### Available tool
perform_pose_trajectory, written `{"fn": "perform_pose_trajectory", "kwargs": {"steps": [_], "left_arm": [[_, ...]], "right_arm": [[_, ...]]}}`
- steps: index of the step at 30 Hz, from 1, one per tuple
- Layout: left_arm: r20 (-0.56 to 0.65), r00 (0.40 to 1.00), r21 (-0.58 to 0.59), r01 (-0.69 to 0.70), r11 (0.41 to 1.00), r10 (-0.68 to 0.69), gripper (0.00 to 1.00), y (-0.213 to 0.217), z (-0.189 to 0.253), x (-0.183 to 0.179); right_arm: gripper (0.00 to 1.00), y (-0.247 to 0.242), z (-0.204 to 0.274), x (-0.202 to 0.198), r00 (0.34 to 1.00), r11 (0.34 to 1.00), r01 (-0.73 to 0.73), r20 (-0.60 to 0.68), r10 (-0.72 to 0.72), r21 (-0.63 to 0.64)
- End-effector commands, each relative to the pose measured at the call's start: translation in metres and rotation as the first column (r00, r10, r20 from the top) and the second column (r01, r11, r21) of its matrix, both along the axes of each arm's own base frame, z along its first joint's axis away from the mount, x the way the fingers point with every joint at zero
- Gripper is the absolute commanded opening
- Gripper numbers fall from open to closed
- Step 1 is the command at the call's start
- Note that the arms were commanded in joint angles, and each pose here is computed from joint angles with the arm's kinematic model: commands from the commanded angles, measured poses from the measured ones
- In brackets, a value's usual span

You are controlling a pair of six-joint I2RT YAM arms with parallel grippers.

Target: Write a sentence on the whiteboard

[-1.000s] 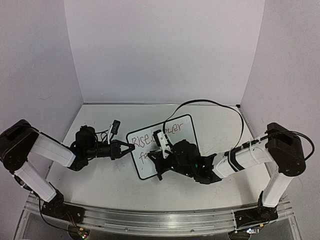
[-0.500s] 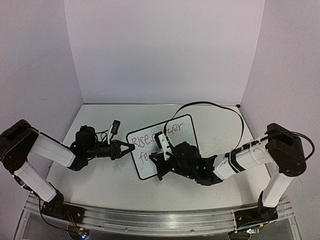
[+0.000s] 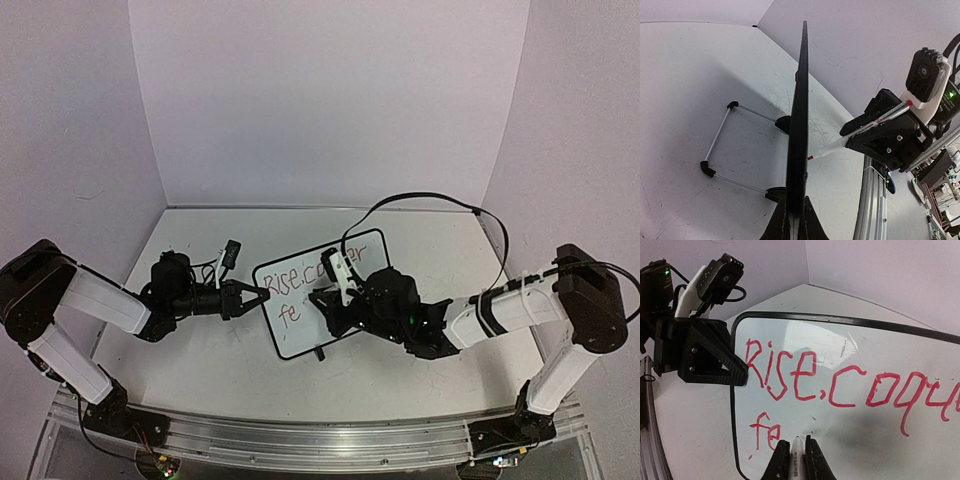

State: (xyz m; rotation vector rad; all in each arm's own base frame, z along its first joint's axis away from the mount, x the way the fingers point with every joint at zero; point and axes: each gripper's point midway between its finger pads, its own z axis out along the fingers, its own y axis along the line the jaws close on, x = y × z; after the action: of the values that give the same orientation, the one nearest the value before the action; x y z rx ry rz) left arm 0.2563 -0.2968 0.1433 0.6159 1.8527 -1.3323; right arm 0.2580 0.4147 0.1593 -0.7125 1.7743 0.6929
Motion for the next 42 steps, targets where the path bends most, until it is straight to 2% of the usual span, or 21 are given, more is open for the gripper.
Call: {"fn": "perform_pose_trajectory", "kwargs": {"steps": [1, 12, 22, 42], "left_arm": [[-0.027, 0.999, 0.047, -0.023, 0.999, 0.024, 0.00, 0.003, -0.012, 0.003], [-0.026, 0.999, 0.049, -0.024, 0.999, 0.026, 0.00, 0.003, -0.012, 0.002], [-0.021, 0.999, 0.049, -0.024, 0.998, 0.026, 0.00, 0.004, -0.011, 0.002], [-0.019, 0.999, 0.053, -0.027, 0.998, 0.028, 0.00, 0.004, -0.012, 0.002]], "right_arm": [[0.00, 0.003, 0.016, 0.009, 0.999, 0.999, -0.013, 0.038, 0.012, 0.035], [0.00, 0.009, 0.002, 0.007, 0.999, 0.999, -0.036, 0.008, 0.035, 0.034], [0.00, 0.006, -0.002, 0.015, 1.000, 0.999, 0.018, 0.001, -0.018, 0.032], [0.00, 0.009, -0.021, 0.001, 0.999, 1.000, -0.018, -0.039, 0.018, -0.015]]}}
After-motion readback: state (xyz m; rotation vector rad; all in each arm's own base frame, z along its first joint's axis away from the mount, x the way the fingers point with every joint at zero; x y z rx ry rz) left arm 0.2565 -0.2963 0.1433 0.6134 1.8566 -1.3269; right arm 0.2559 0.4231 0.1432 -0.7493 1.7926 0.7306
